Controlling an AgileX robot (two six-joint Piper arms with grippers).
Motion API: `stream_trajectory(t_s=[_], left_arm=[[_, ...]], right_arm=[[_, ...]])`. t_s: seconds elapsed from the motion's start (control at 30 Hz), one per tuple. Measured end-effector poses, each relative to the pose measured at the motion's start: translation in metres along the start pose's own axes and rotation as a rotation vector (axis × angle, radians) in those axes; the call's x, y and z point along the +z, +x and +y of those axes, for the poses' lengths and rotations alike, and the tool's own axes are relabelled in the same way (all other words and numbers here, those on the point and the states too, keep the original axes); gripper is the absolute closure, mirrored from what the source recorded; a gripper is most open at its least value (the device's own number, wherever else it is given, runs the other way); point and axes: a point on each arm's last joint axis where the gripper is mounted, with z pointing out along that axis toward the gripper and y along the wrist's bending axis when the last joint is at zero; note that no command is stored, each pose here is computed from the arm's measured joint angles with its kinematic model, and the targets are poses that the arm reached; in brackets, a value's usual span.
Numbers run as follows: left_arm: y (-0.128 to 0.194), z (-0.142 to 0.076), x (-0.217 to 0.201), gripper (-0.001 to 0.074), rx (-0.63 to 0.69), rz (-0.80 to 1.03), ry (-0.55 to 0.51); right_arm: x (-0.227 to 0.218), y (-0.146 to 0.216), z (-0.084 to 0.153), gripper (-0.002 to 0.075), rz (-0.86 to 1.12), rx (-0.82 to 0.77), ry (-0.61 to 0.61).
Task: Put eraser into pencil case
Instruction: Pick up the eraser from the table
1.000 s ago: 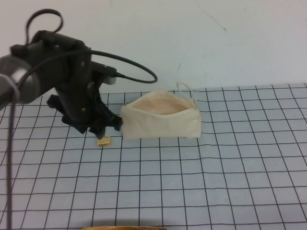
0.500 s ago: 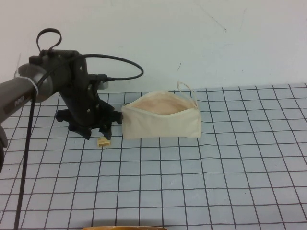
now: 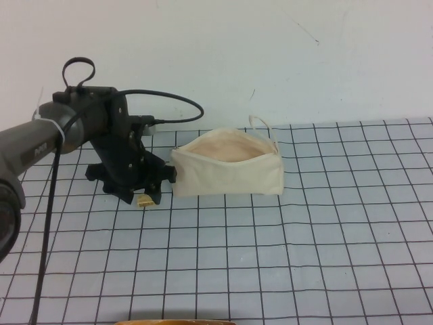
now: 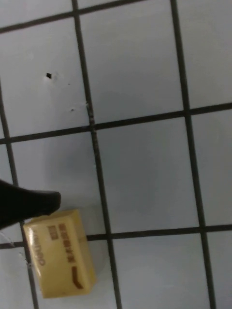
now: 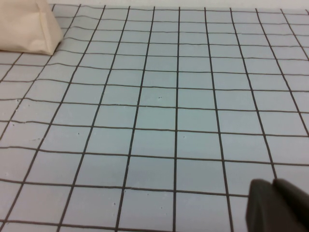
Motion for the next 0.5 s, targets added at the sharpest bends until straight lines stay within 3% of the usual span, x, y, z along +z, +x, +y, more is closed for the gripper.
stream_trajectory(t_s=[0.27, 0.43, 0.5], left_arm=[[0.001, 0.001, 0.012, 0.0328, -0.003, 0.021, -0.002], [0.001, 0.001, 0.012, 0.0455, 0.001, 0.02, -0.007], [0.0, 0.002, 0.011, 0.0454, 0.007, 0.027, -0.015]], right_arm=[[0.0, 0.0, 0.0, 0.0729, 0.0, 0.0, 0.0], [0.0, 0.0, 0.0, 0.0729, 0.0, 0.0, 0.0], [0.0, 0.0, 0.0, 0.0729, 0.0, 0.0, 0.0]])
